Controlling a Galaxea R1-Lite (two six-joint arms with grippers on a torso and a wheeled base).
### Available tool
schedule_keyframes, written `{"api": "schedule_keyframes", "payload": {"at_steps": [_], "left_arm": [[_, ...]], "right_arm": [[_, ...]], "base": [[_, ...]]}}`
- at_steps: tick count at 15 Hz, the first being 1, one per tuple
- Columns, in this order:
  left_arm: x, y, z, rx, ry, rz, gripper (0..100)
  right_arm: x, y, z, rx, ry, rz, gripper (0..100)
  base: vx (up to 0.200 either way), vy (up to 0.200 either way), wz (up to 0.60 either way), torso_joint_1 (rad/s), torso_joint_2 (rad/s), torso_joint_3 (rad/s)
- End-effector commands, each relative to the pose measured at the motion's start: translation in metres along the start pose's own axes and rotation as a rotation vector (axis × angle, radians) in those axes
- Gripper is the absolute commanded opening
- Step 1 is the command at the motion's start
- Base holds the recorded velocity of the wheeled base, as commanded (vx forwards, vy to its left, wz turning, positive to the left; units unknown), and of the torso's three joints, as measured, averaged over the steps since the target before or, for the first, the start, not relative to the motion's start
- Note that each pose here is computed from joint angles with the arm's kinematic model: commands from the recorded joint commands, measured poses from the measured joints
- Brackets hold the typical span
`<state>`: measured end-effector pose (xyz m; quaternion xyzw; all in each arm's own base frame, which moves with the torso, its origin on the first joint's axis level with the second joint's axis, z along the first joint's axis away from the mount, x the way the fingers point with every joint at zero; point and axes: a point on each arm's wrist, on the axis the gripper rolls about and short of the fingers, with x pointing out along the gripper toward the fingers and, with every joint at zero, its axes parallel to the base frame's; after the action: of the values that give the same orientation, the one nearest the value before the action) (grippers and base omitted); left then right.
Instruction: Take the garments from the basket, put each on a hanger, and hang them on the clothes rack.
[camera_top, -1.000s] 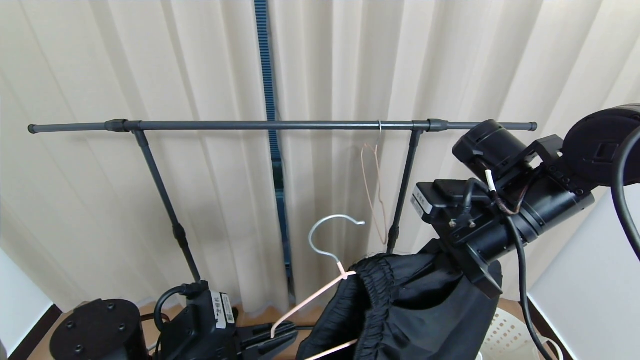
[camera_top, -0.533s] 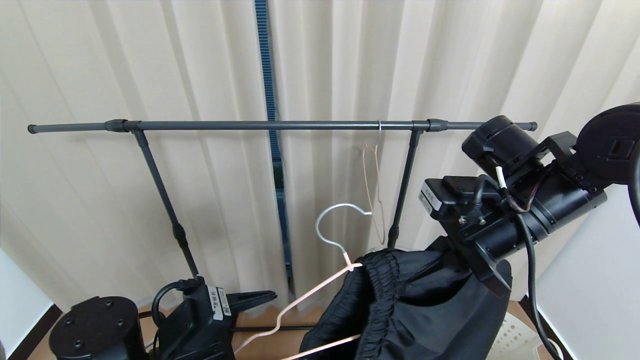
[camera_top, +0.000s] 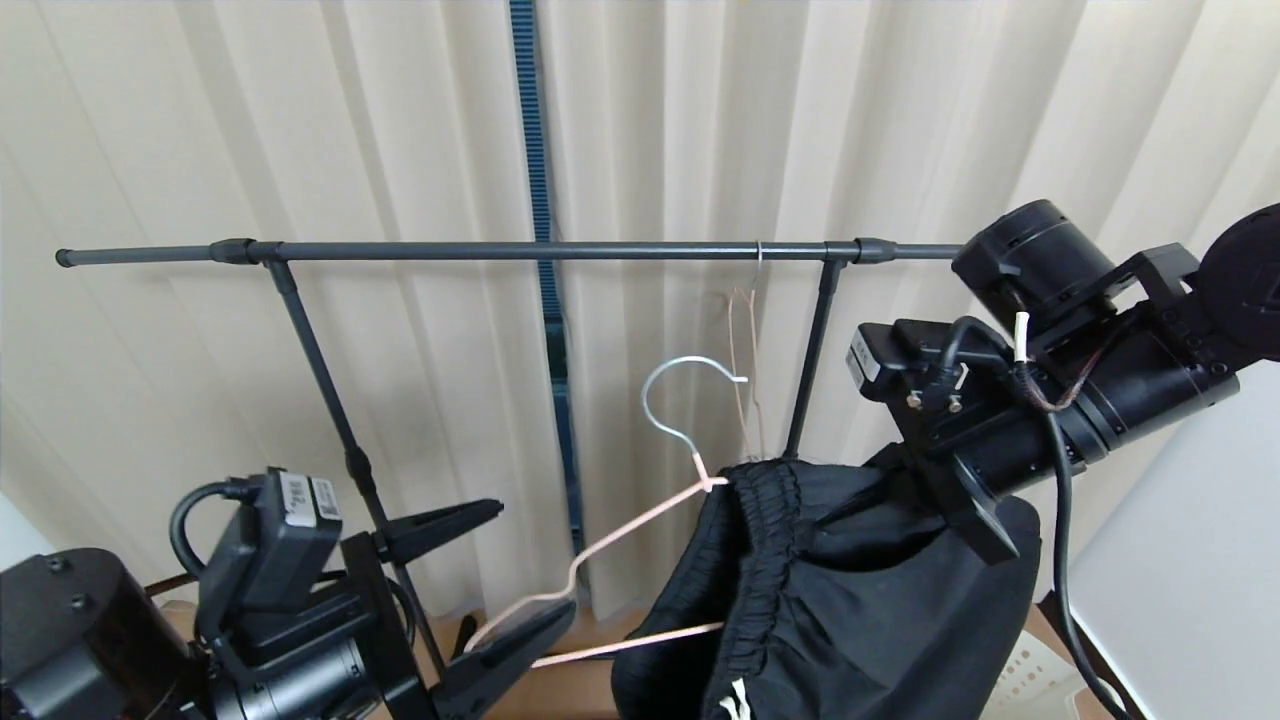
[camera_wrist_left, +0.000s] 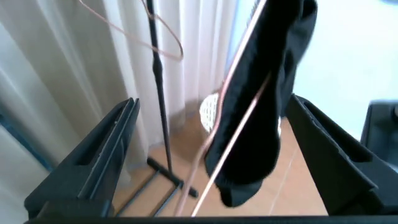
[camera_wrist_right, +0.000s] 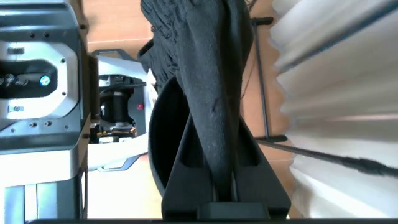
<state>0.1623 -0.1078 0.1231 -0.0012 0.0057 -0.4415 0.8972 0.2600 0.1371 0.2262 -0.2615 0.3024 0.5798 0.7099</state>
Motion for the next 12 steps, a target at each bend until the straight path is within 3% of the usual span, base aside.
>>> {"api": "schedule_keyframes", "payload": {"at_steps": [1, 2, 4, 6, 8, 10, 12], "left_arm": [[-0.004, 0.003, 0.015, 0.013, -0.059, 0.024, 100], [0.001, 0.005, 0.016, -0.037, -0.01, 0.025, 100], [0.008, 0.007, 0.022, -0.133, 0.049, 0.026, 100], [0.016, 0.011, 0.017, -0.227, 0.203, 0.072, 100], [0.02, 0.008, 0.008, -0.292, 0.307, 0.082, 100], [0.035, 0.0, -0.017, -0.397, 0.437, 0.092, 100], [0.051, -0.006, -0.036, -0.469, 0.515, 0.096, 100]], "right_arm": [[-0.008, 0.006, 0.001, 0.022, -0.005, -0.074, 0], [-0.011, 0.012, -0.002, 0.049, -0.015, -0.173, 0], [-0.011, 0.021, -0.013, 0.032, -0.08, -0.242, 0], [-0.004, 0.032, -0.032, -0.003, -0.134, -0.318, 0], [-0.001, 0.041, -0.044, -0.02, -0.179, -0.353, 0], [0.004, 0.049, -0.057, -0.003, -0.233, -0.384, 0], [0.006, 0.049, -0.058, 0.002, -0.265, -0.402, 0]], "base": [[0.0, 0.0, 0.0, 0.0, 0.0, 0.0], [0.0, 0.0, 0.0, 0.0, 0.0, 0.0], [0.0, 0.0, 0.0, 0.0, 0.0, 0.0], [0.0, 0.0, 0.0, 0.0, 0.0, 0.0], [0.0, 0.0, 0.0, 0.0, 0.0, 0.0], [0.0, 0.0, 0.0, 0.0, 0.0, 0.0], [0.0, 0.0, 0.0, 0.0, 0.0, 0.0]]}}
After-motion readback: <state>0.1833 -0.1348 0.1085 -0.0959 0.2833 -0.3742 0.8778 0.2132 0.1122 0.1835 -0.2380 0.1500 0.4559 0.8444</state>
